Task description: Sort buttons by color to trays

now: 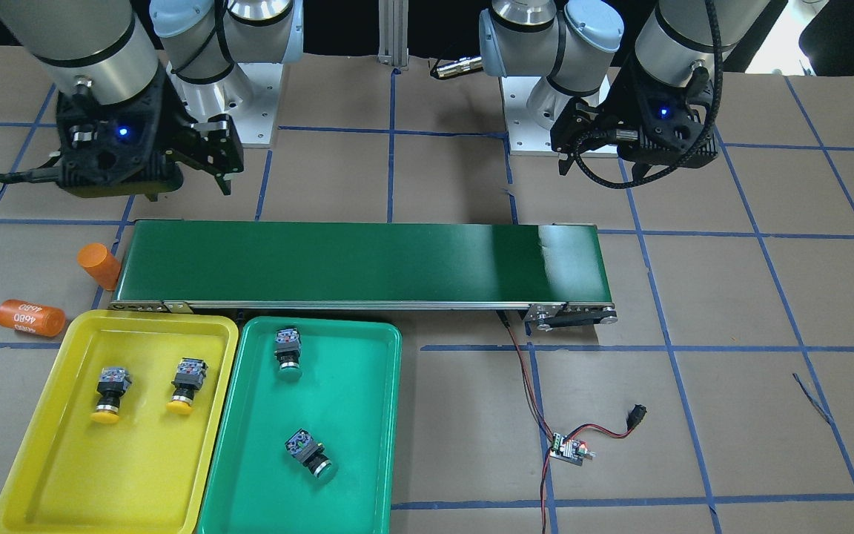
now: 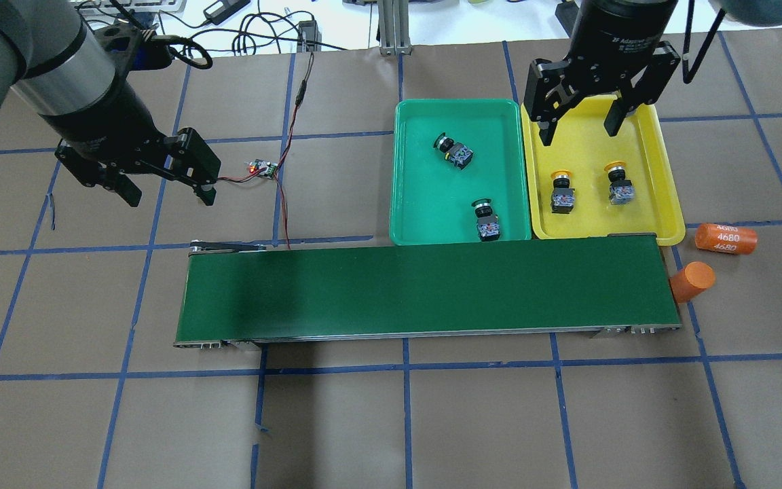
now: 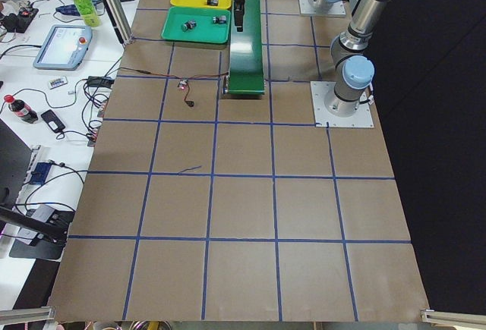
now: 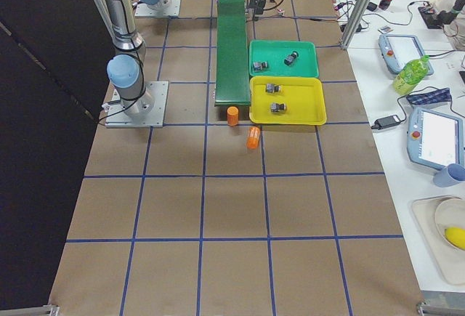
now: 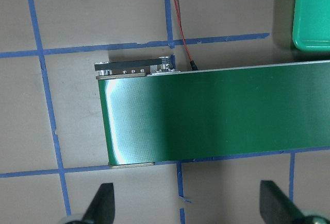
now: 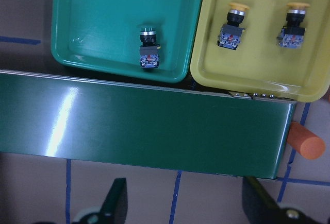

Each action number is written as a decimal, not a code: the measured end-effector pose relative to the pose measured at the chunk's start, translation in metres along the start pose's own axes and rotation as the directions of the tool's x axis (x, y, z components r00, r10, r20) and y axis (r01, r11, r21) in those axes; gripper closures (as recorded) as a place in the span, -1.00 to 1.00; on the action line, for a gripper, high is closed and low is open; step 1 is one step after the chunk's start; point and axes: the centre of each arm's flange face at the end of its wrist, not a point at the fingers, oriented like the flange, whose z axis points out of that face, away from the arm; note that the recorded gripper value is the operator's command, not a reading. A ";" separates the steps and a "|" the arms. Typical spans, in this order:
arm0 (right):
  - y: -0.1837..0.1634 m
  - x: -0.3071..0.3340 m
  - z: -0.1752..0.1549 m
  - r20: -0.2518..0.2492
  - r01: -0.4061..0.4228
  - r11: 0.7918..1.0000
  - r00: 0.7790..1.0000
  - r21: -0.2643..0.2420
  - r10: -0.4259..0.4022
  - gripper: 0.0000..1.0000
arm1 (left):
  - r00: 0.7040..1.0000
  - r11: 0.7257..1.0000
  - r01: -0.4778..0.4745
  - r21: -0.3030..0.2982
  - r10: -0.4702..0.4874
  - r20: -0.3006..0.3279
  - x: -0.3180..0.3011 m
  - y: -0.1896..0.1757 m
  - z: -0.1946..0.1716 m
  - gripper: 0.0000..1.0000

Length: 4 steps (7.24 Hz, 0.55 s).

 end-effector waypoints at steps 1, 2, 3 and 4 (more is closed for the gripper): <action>0.003 -0.007 0.003 -0.001 -0.033 0.999 0.999 -0.003 0.033 -0.83 | 1.000 1.000 0.000 0.000 0.000 0.000 0.000 0.000 0.000 -1.00; 0.001 -0.010 0.003 0.000 -0.067 0.997 0.998 0.027 0.067 -0.87 | 1.000 1.000 0.000 0.000 0.000 0.000 0.000 0.000 0.000 -1.00; -0.003 -0.011 0.000 0.002 -0.085 0.993 0.996 0.078 0.085 -0.90 | 1.000 1.000 0.000 0.000 0.000 0.000 0.000 0.000 0.000 -1.00; -0.005 -0.011 -0.001 0.003 -0.092 0.991 0.996 0.100 0.092 -0.90 | 1.000 1.000 0.000 0.001 0.000 0.000 0.000 0.000 0.000 -1.00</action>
